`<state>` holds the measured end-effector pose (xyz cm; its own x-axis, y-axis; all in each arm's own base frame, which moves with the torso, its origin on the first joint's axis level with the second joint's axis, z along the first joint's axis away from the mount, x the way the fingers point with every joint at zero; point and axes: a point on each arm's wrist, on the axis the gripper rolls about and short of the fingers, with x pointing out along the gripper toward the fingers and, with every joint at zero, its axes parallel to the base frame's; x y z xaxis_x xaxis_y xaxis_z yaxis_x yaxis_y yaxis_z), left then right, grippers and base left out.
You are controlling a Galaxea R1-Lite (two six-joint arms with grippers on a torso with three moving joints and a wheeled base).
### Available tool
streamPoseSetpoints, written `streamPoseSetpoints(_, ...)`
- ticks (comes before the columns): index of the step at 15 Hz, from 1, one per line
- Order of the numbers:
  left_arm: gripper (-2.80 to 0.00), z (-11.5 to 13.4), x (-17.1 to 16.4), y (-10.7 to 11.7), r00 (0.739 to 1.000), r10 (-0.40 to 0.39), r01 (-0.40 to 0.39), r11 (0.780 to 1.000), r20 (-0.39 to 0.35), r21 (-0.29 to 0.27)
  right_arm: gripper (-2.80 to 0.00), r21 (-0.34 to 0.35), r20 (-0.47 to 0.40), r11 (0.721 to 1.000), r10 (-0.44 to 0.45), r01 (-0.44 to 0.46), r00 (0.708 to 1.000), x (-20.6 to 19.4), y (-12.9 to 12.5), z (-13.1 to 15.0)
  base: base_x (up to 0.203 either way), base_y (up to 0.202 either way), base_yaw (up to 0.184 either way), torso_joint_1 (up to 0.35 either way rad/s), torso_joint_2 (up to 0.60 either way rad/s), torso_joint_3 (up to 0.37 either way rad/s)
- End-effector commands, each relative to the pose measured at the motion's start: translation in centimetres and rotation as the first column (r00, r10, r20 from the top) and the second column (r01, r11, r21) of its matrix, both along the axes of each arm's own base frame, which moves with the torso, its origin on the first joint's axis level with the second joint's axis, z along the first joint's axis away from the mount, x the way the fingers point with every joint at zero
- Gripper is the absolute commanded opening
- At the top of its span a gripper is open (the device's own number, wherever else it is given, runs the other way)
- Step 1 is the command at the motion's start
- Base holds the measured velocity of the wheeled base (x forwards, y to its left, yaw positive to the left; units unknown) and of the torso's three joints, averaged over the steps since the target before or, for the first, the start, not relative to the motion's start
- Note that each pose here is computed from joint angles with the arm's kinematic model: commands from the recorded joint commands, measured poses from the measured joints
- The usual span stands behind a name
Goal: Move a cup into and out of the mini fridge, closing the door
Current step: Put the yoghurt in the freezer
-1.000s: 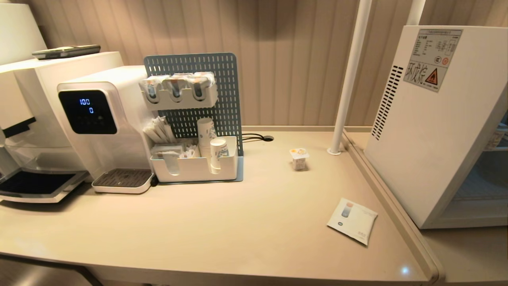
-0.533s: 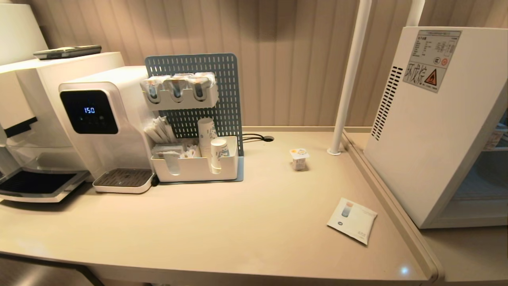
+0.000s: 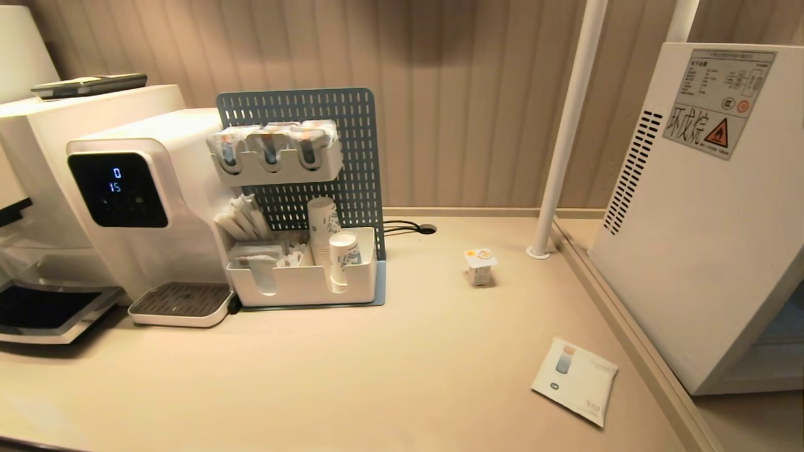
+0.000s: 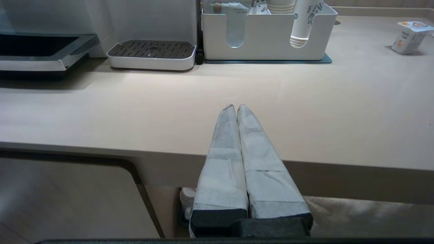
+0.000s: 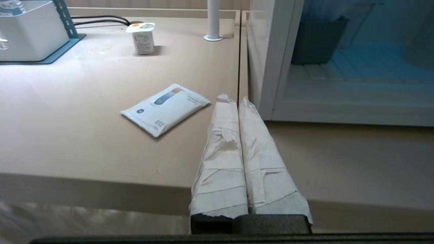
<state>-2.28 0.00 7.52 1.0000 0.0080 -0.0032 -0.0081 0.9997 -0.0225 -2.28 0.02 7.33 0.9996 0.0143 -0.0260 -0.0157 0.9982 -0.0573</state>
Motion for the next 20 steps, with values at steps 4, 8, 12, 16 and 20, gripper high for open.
streamPoseSetpoints(4, -2.80, -0.04, 0.02, 0.00, 1.000, 0.001, -0.001, 1.000, -0.003, 0.000, -2.80, -0.001, -0.002, 1.000, 0.000, 0.000, 1.000, 0.01, 0.00, 0.00, 0.069, 0.000, -0.001, 0.001, 0.00, 0.000)
streamPoseSetpoints(8, -2.80, -0.04, 0.02, 0.00, 1.000, 0.000, 0.000, 1.000, -0.003, 0.000, -2.80, 0.001, -0.002, 1.000, 0.000, 0.000, 1.000, 0.01, 0.00, 0.00, 0.000, 0.000, 0.000, 0.003, 0.00, -0.014)
streamPoseSetpoints(12, -2.80, -0.04, 0.02, 0.00, 1.000, 0.001, -0.001, 1.000, -0.003, 0.000, -2.80, 0.001, -0.002, 1.000, 0.000, 0.000, 1.000, 0.01, 0.00, 0.00, 0.000, 0.000, 0.000, 0.002, 0.00, -0.109)
streamPoseSetpoints(16, -2.80, -0.04, 0.02, 0.00, 1.000, 0.001, -0.001, 1.000, -0.003, 0.000, -2.80, 0.008, 0.000, 1.000, -0.001, 0.001, 1.000, 0.02, 0.00, -0.01, 0.000, 0.000, 0.000, -0.001, 0.00, -0.012)
streamPoseSetpoints(20, -2.80, -0.04, 0.02, 0.00, 1.000, 0.001, -0.001, 1.000, -0.003, -0.002, -2.80, 0.013, 0.000, 1.000, -0.001, 0.001, 1.000, 0.02, 0.00, -0.01, 0.000, 0.000, 0.000, 0.000, 0.00, 0.000)
